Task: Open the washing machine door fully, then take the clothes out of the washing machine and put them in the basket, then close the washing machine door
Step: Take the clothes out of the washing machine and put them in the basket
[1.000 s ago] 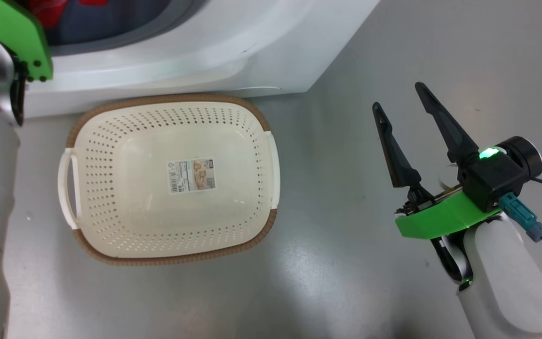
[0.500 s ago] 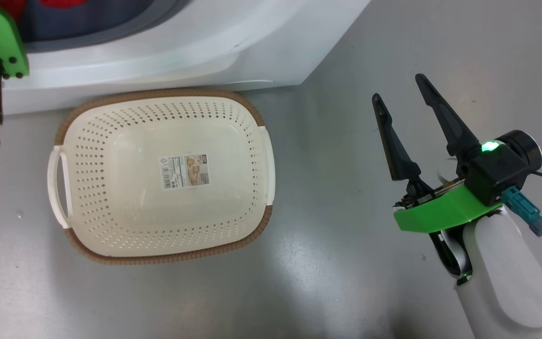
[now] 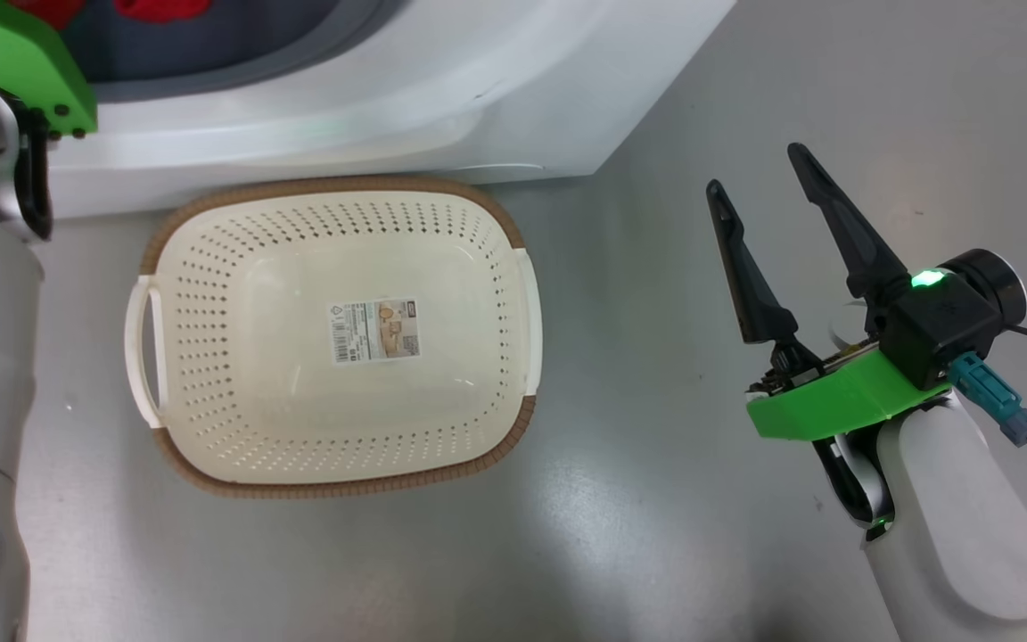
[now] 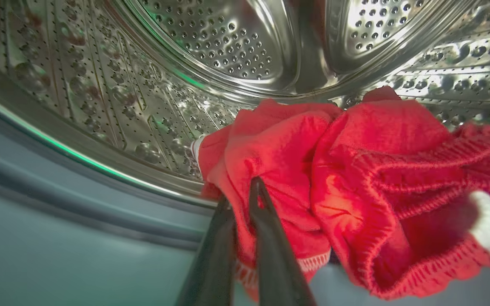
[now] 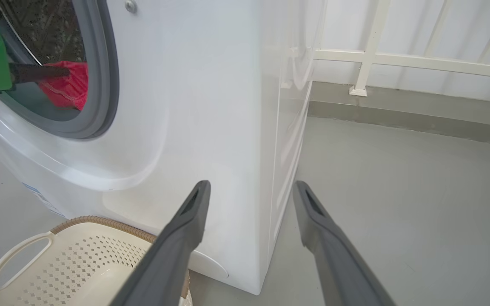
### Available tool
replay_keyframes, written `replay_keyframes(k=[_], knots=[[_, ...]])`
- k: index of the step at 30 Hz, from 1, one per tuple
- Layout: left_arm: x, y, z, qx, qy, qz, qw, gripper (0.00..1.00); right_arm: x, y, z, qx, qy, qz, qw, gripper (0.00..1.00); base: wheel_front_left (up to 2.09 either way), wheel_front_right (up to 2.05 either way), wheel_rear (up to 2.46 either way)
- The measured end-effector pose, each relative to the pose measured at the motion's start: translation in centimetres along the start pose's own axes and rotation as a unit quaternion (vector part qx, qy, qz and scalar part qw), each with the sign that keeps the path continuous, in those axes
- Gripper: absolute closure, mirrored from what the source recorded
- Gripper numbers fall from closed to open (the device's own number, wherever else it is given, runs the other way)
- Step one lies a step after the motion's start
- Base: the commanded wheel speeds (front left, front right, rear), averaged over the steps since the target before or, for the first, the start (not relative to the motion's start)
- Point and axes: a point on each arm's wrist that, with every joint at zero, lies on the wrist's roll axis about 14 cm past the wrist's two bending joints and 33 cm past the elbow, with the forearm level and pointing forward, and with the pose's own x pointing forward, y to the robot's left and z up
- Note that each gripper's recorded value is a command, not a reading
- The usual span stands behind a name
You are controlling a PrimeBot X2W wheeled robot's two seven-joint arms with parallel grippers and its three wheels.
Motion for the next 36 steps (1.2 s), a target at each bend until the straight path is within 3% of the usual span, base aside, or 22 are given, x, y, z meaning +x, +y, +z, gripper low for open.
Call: replay_keyframes(k=[13,36], knots=[[-2.3,-1.0,6.0,-0.025,-0.125,-0.025,0.992,1.00,0.0,0.7,1.5,-0.002,-0.015,0.009,1.000,0.00,0.00,0.00,0.00],[-12.4,0.7,9.6,0.007,-0.226,-0.013,0.974,1.00,-3.1,2.3,5.7,-0.006,-0.047,0.016,0.999,0.00,0.00,0.00,0.00]])
